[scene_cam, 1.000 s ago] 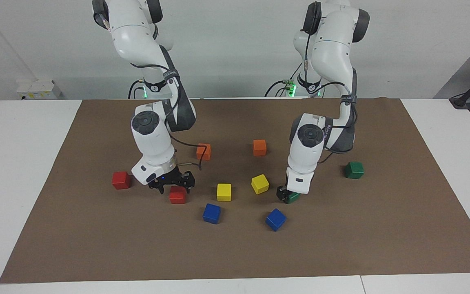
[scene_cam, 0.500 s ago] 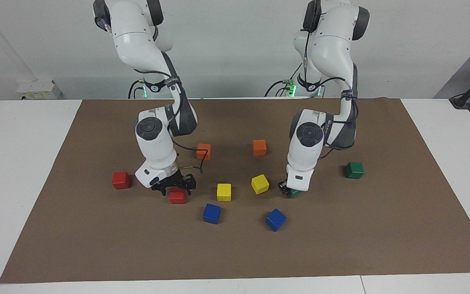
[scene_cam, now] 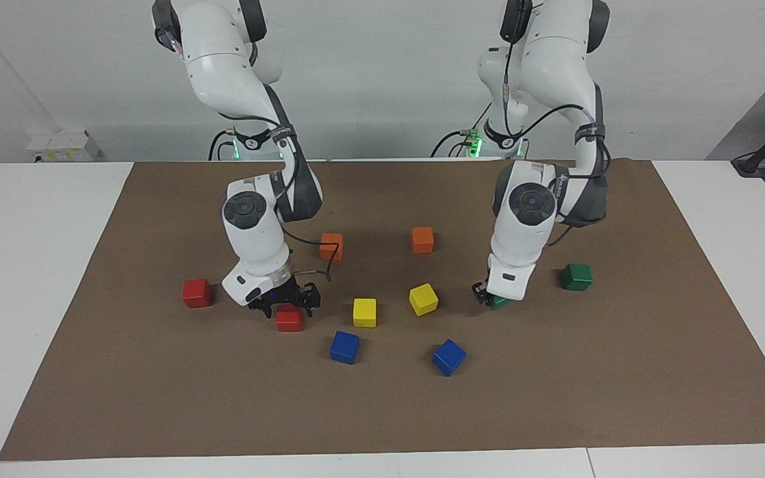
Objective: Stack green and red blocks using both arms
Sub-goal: 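Carry the green cube onto green with the left gripper while the right gripper carries red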
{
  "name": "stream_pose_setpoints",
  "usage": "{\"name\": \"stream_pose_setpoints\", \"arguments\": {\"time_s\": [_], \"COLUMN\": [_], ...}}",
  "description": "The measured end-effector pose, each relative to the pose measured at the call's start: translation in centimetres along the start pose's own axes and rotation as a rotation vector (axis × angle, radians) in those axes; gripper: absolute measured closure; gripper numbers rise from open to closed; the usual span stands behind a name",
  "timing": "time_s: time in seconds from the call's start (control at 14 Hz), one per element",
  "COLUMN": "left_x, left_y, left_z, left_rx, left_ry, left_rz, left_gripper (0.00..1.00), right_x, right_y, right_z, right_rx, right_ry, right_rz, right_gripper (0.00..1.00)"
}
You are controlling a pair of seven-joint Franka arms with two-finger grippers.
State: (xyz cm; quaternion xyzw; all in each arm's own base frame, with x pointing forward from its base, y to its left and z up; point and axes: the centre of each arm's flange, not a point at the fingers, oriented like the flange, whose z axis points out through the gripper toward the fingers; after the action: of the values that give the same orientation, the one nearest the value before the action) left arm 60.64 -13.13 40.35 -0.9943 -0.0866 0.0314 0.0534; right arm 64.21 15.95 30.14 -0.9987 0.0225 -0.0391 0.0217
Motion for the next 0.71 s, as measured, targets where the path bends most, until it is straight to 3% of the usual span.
{"name": "stream_pose_setpoints", "arguments": {"time_s": [0.07,0.14,0.43,0.71], "left_x": [0.2,0.6,2.3,2.3], "left_y": [-2.4,-4.9,-12.5,-12.9], "left_z": [-0.1,0.0,1.1,2.1], "left_rx": [0.000,-0.009,-0.078,-0.086], "left_ry": [-0.011,-0.019,-0.042,-0.053], "left_rz": [0.052,0.107,0.256,0.360], "left_gripper": [0.45,0.45,0.45,0.45], "right_x": [0.0,0.0,1.2,2.7], "right_y": [0.1,0.1,0.2,4.1], "right_z": [0.0,0.0,-3.3,-9.1], "right_rx": [-0.001,-0.002,-0.023,-0.078], "right_ry": [-0.002,-0.005,-0.053,-0.050], "right_rz": [0.001,0.002,0.005,-0.012], "right_gripper": [0.42,0.45,0.45,0.45]}}
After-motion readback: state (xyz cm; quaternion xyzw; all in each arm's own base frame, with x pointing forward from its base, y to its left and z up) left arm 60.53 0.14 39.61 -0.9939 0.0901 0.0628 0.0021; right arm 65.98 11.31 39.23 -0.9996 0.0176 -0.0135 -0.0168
